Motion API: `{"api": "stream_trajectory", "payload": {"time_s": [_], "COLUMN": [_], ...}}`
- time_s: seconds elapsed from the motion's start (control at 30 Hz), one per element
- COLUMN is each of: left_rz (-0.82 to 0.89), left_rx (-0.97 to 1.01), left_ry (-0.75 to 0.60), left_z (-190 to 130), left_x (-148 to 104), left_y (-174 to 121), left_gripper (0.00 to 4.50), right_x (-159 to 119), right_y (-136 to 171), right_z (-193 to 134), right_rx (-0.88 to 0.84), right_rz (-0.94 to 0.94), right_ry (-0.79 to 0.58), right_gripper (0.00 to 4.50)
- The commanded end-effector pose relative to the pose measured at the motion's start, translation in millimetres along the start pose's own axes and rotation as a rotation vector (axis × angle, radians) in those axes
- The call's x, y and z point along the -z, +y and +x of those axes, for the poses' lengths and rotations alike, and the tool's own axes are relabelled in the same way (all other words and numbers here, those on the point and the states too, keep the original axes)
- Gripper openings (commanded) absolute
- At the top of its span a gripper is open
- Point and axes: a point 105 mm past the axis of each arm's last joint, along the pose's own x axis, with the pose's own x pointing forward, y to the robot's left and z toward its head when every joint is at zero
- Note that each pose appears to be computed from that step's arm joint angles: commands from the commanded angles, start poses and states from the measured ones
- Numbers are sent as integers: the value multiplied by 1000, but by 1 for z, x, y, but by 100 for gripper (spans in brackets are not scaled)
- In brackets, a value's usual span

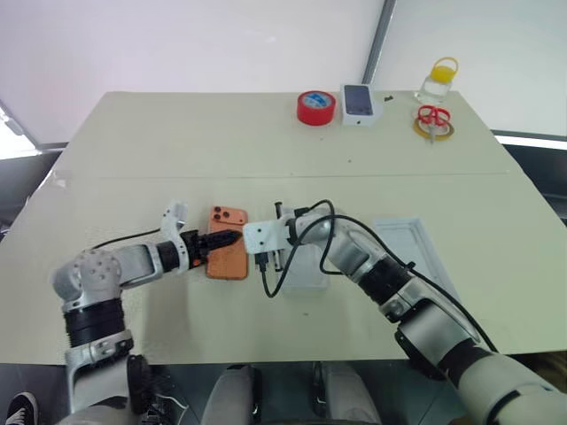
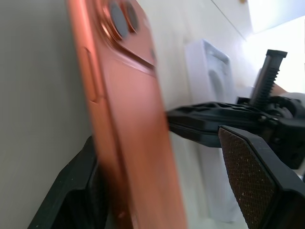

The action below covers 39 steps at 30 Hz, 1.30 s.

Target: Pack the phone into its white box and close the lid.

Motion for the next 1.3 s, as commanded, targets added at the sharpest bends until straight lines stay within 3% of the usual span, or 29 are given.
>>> {"api": "stream_trajectory", "payload": {"time_s": [0.03,0.33,0.43,0.53,0.8,0.93,1.1,1.3], "left_rz": [-17,-29,-30,-5,-56,-86,-52,-83], "left_rx": [7,-20,-28,-19,-24,37,52,114], "left_ry": [4,-46,-54,-53,-89,-154,-192,-336], "left_z": [-1,-17,-17,-15,-19,-19,-21,-39], "left_x": [1,-7,-6,-3,-3,-10,-15,-34], "left_y": [0,12,15,13,26,21,18,17], "left_gripper": [340,340,254,106,106,3,3,3], "right_x": [-6,-2,-2,-2,-1,-1,-6,-25], "right_y": [-6,-7,-7,-7,-8,-10,-13,-37], "right_z": [-1,-2,-2,-2,-3,-4,-5,-27], "right_rx": [24,28,28,27,35,43,57,144], "right_rz": [-16,-21,-23,-26,-30,-40,-17,171], "right_ry": [-22,-16,-16,-16,-13,-14,-44,-212], "right_gripper": [6,6,0,0,0,0,0,0]}}
